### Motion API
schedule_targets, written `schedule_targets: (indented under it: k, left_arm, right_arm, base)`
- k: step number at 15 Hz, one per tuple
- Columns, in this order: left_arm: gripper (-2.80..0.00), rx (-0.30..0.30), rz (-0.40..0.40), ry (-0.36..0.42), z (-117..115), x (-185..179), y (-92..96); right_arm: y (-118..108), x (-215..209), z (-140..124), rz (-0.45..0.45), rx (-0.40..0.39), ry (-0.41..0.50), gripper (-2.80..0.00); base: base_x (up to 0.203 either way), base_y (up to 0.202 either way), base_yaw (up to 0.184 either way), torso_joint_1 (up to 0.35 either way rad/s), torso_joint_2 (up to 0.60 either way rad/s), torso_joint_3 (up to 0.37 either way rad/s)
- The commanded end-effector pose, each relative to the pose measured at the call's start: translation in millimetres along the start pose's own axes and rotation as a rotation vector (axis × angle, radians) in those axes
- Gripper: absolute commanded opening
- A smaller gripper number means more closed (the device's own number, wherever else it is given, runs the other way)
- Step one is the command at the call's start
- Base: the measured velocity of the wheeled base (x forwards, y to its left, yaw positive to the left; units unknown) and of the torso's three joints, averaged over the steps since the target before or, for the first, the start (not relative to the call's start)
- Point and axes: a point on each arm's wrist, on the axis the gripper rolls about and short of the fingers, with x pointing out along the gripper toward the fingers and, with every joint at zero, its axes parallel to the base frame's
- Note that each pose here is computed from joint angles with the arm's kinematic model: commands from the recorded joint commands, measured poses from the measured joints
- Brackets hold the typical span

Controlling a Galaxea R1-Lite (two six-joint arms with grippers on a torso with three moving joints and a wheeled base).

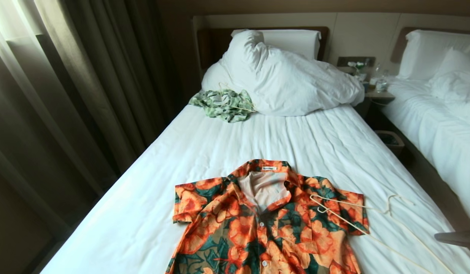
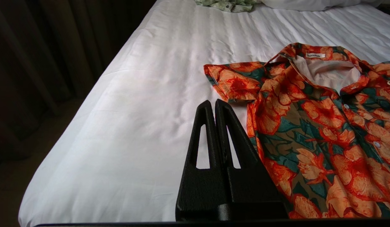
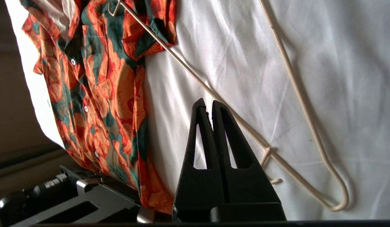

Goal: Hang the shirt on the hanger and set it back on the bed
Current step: Lift the shirt and hanger

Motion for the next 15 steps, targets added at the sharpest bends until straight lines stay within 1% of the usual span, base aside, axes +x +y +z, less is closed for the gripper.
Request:
schedule_targets:
  k: [1, 3, 4, 5, 6, 7, 10, 12, 13, 15]
  left_arm:
    - [-2.8, 0.0, 0.0, -0.001, 0, 0, 0.0]
    - [-2.8, 0.0, 0.0, 0.001, 0, 0, 0.0]
    - [-2.8, 0.0, 0.0, -0.001, 0, 0, 0.0]
    - [-2.8, 0.0, 0.0, -0.001, 0, 0, 0.0]
    - [-2.8, 0.0, 0.0, -0.001, 0, 0, 0.0]
    - [-2.8, 0.0, 0.0, -0.001, 0, 0, 0.0]
    - [-2.8, 0.0, 0.0, 0.0, 0, 0, 0.0]
    - [-2.8, 0.0, 0.0, -0.001, 0, 0, 0.0]
    - [-2.8, 0.0, 0.0, 0.0, 0, 0, 0.0]
    - [-2.8, 0.0, 0.0, -0.001, 0, 0, 0.0]
  right_arm:
    - [-17, 3, 7, 0.028, 0.035, 0.067, -2.8]
    - [-24, -5, 25, 0.042, 0.074, 0.094, -2.8]
    - [-27, -8, 29, 0.053, 0.101, 0.122, -2.8]
    - [-33, -8, 29, 0.068, 0.068, 0.148, -2.8]
    - [-43, -7, 24, 0.085, 0.017, 0.161, -2.8]
    - [-51, -5, 22, 0.099, 0.008, 0.174, -2.8]
    - [-68, 0, 25, 0.103, 0.032, 0.181, -2.8]
    - [-72, -3, 25, 0.096, 0.041, 0.167, -2.8]
    - [-74, -5, 24, 0.093, 0.045, 0.16, 0.0]
    - [-77, -2, 25, 0.099, 0.049, 0.168, 0.0]
  base:
    - [0.0, 0.0, 0.0, 0.0, 0.0, 0.0]
    - [0.0, 0.0, 0.0, 0.0, 0.0, 0.0]
    - [0.0, 0.0, 0.0, 0.0, 0.0, 0.0]
    - [0.0, 0.0, 0.0, 0.0, 0.0, 0.0]
    - [0.0, 0.0, 0.0, 0.0, 0.0, 0.0]
    - [0.0, 0.0, 0.0, 0.0, 0.0, 0.0]
    - [0.0, 0.0, 0.0, 0.0, 0.0, 0.0]
    - [0.0, 0.0, 0.0, 0.0, 0.0, 0.0]
    - [0.0, 0.0, 0.0, 0.0, 0.0, 0.0]
    - [0.0, 0.0, 0.0, 0.0, 0.0, 0.0]
